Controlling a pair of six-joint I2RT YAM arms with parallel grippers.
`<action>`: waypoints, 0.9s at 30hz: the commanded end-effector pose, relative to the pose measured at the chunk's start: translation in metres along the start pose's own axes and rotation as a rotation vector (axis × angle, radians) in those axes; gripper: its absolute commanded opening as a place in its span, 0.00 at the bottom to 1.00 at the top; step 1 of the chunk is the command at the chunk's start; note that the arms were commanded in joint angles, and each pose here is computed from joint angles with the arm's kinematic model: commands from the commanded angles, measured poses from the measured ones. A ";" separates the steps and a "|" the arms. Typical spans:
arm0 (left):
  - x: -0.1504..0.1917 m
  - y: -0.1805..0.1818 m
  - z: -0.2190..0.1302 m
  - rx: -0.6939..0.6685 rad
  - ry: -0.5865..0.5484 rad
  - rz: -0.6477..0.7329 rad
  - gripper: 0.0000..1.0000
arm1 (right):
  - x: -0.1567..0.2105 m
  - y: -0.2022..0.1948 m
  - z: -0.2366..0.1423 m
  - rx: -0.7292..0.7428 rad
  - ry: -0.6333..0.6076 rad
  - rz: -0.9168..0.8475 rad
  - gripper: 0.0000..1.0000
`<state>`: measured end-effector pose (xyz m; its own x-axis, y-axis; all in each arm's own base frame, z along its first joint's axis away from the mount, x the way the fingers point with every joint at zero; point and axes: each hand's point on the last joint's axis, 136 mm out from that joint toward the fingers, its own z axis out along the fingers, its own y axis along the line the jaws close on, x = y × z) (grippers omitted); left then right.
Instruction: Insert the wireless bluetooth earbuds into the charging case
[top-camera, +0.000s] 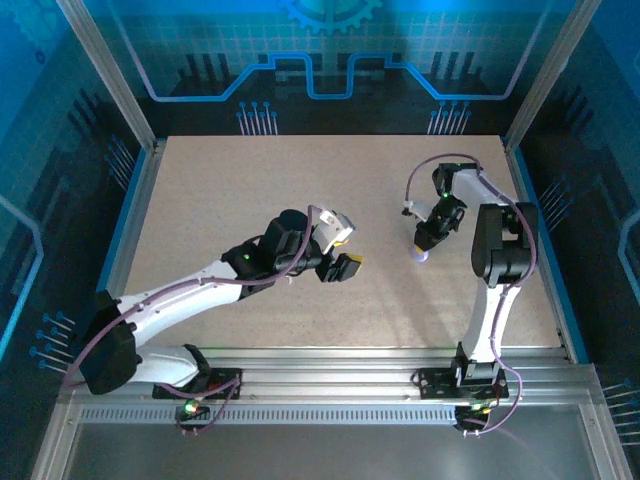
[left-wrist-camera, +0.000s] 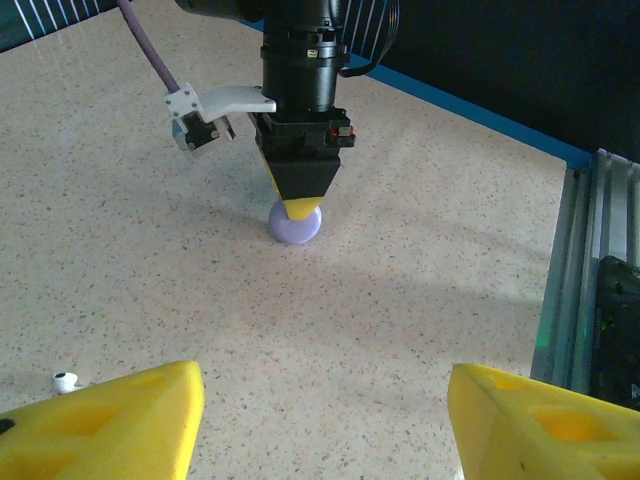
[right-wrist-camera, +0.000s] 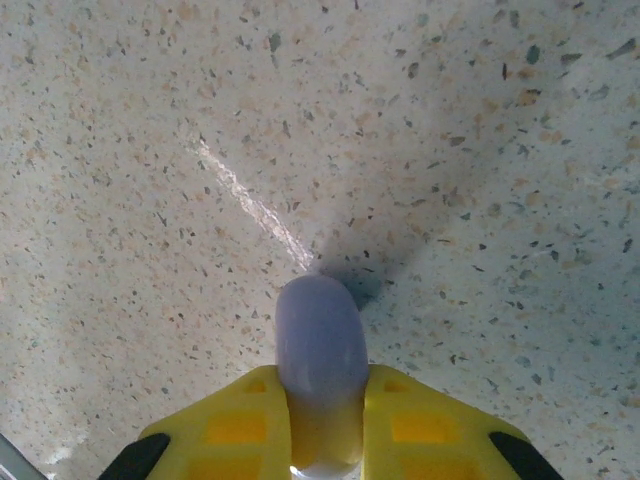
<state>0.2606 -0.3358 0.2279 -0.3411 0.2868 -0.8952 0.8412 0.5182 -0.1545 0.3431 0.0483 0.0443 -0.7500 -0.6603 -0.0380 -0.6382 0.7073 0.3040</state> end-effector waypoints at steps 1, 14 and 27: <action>-0.009 -0.005 0.001 0.018 -0.009 -0.015 0.67 | 0.008 -0.008 0.002 -0.019 0.029 0.027 0.17; -0.013 -0.005 0.002 0.022 -0.012 -0.019 0.66 | 0.003 -0.025 -0.004 0.025 -0.012 0.056 0.38; -0.016 0.000 0.000 -0.011 -0.024 -0.028 0.67 | -0.008 -0.037 -0.023 0.102 -0.052 0.061 0.45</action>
<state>0.2642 -0.3390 0.2302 -0.3531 0.2780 -0.8933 0.8352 0.5240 -0.1671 0.3711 0.0277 0.0495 -0.7761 -0.6273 -0.0646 -0.6241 0.7493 0.2213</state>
